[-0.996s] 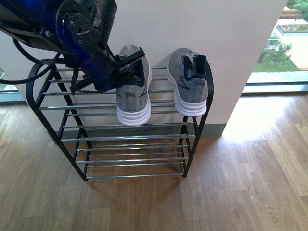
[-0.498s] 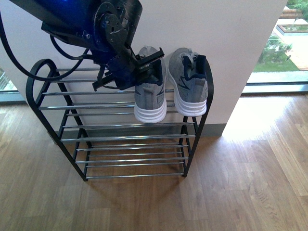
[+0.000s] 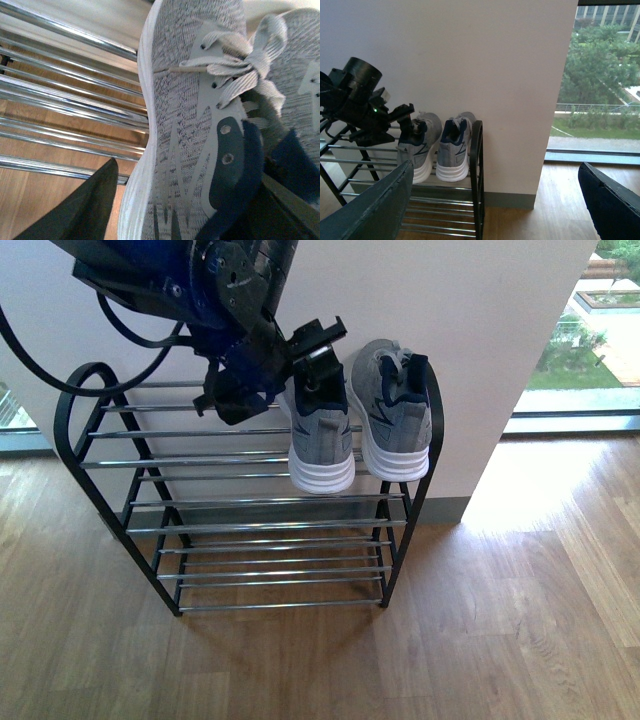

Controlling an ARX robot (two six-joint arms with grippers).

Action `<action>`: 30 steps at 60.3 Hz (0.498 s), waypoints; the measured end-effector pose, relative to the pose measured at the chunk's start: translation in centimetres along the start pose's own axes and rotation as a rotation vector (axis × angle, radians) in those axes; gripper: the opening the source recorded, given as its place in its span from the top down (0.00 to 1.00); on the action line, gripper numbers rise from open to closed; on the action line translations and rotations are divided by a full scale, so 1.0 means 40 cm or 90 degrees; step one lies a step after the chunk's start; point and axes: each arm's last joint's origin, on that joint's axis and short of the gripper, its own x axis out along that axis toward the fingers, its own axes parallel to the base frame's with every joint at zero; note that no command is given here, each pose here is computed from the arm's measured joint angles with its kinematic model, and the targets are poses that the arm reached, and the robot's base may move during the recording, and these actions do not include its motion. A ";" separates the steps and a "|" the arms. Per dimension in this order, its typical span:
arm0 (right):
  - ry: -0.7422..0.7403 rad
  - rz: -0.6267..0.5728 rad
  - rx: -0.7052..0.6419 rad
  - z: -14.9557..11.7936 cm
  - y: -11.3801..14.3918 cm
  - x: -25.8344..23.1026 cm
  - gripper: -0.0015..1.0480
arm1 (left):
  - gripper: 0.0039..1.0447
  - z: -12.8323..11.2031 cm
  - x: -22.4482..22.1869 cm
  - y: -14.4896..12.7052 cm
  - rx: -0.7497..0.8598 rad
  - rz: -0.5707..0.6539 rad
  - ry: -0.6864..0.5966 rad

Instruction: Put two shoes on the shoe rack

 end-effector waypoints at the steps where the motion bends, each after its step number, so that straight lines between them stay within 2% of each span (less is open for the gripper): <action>1: 0.000 0.000 0.000 0.000 0.000 0.000 0.09 | 0.26 0.004 -0.009 0.000 -0.001 0.000 -0.006; 9: 0.000 0.000 0.000 0.000 0.000 0.000 0.09 | 0.07 0.028 -0.064 0.009 -0.008 0.005 -0.039; 19: 0.000 0.000 0.000 0.000 0.000 0.000 0.09 | 0.09 0.052 -0.159 0.037 -0.010 0.002 -0.097; 30: 0.000 0.000 0.000 0.000 0.000 0.000 0.09 | 0.09 0.057 -0.362 0.122 0.017 0.027 -0.207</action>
